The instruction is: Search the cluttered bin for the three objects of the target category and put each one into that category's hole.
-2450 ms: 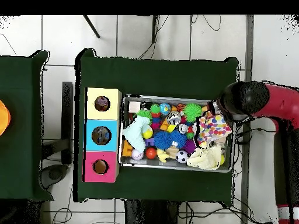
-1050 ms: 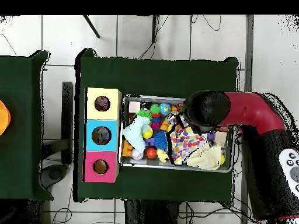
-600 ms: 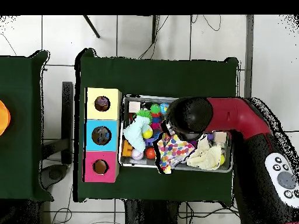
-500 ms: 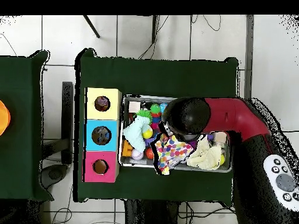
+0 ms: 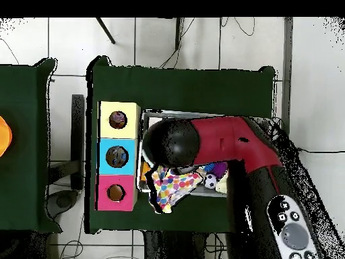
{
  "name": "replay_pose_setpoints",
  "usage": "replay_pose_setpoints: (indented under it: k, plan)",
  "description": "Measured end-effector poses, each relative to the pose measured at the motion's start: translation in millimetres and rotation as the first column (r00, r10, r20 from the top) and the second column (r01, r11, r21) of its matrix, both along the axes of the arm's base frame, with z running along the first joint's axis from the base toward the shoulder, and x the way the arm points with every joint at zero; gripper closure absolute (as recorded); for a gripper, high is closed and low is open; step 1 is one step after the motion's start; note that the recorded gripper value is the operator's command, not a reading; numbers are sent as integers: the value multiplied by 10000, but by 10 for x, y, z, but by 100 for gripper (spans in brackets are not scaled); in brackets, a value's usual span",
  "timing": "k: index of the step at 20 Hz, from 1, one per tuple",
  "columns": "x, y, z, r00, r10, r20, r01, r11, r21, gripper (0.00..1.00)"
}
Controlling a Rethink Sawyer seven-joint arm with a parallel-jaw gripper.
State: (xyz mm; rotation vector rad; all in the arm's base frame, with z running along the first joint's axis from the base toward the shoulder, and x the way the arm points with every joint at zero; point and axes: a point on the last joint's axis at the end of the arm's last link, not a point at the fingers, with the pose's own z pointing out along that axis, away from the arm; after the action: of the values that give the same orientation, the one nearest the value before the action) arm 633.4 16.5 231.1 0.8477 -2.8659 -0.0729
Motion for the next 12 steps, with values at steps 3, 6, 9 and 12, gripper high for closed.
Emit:
replay_pose_setpoints:
  k: [3, 6, 9, 12]
  plan:
    - [-108, 305, 179, 9999, 115, -1, -115, 9999, 88, 100]
    - [-188, 474, 282, 10000, 46, -26, -45, 9999, 143, 100]
    - [-331, 652, 337, 9998, -124, -168, 126, 9998, 126, 100]
    - [-383, 713, 341, 9994, -300, -168, 301, 9995, 60, 100]
